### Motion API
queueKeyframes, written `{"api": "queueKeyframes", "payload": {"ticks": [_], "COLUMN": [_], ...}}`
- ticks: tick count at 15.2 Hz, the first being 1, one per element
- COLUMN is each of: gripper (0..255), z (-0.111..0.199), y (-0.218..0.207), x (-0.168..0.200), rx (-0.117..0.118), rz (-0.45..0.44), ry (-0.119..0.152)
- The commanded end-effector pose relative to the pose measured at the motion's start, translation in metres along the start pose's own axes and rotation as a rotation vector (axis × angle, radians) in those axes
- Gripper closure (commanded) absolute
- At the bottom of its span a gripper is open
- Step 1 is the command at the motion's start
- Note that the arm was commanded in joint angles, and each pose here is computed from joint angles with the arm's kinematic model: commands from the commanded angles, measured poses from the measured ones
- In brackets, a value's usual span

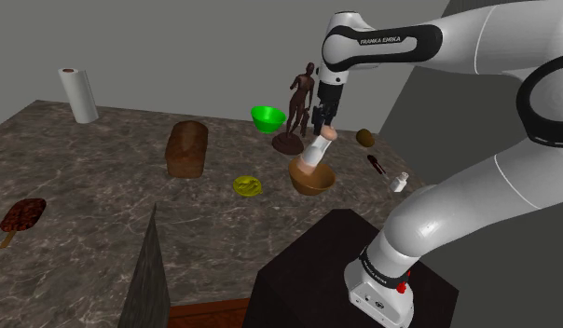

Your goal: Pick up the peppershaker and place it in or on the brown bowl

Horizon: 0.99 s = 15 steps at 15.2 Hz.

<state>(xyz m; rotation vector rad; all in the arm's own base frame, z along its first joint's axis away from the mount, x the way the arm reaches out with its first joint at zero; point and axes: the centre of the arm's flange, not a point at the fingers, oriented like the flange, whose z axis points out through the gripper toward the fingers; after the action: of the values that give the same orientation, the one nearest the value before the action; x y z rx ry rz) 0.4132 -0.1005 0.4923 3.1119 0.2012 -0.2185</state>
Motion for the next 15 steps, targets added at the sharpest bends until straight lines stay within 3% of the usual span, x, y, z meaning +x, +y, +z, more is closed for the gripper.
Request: {"api": "queueKeyframes", "payload": {"ticks": [1, 2, 3, 8, 12, 15], "gripper": [255, 255, 0, 0, 0, 0], "z": [0.0, 0.0, 0.0, 0.0, -0.05, -0.05], "y": [0.0, 0.0, 0.0, 0.0, 0.0, 0.0], "x": [0.0, 0.0, 0.0, 0.0, 0.0, 0.0], "rx": [0.0, 0.0, 0.0, 0.0, 0.0, 0.0], "rz": [0.0, 0.0, 0.0, 0.0, 0.0, 0.0], "ry": [0.0, 0.0, 0.0, 0.0, 0.0, 0.0]}}
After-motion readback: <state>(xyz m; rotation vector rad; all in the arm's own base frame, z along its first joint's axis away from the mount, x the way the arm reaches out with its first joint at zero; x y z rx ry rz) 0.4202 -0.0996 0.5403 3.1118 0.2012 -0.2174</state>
